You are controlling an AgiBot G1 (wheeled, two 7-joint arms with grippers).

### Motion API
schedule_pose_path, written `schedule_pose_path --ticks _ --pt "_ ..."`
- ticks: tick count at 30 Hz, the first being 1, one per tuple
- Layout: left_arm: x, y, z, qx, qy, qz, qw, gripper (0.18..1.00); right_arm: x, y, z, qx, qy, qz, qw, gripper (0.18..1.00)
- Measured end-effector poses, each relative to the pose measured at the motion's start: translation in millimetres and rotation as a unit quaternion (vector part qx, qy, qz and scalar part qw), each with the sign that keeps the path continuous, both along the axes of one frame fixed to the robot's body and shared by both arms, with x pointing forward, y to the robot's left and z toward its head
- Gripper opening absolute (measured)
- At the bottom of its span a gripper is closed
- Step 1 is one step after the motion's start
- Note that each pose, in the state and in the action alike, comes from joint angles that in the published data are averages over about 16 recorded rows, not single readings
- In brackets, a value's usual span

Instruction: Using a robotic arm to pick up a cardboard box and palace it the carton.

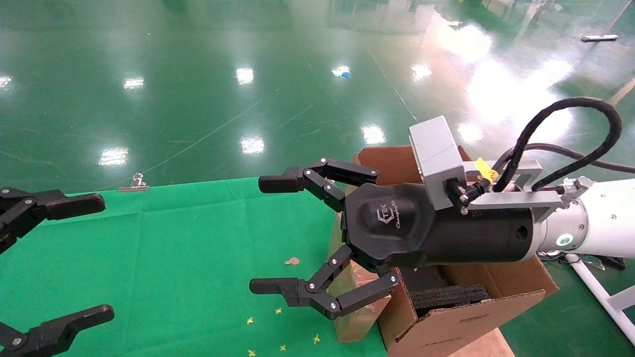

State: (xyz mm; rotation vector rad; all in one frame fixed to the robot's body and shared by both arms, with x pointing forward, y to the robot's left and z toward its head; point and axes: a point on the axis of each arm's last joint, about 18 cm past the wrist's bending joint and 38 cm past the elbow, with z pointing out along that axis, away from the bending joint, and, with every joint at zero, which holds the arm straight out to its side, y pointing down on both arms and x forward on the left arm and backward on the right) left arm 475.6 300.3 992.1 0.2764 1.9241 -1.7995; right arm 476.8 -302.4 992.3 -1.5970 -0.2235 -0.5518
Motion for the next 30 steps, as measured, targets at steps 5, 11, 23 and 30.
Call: schedule_pose_path --ticks 5,11,23,30 --pt "0.0 0.0 0.0 0.0 0.0 0.0 1.0 1.001 0.0 0.0 0.0 0.0 0.0 0.0 1.0 1.0" --pt "0.0 0.0 0.0 0.0 0.0 0.0 1.0 1.001 -0.1 0.0 0.0 0.0 0.0 0.0 1.0 1.0" --pt "0.1 0.0 0.0 0.0 0.0 0.0 1.0 1.001 5.8 7.3 -7.4 -0.044 0.005 -0.014 0.999 1.0" --pt "0.1 0.1 0.0 0.0 0.0 0.0 1.0 1.001 24.5 20.6 -21.9 -0.145 0.015 -0.046 0.988 1.0"
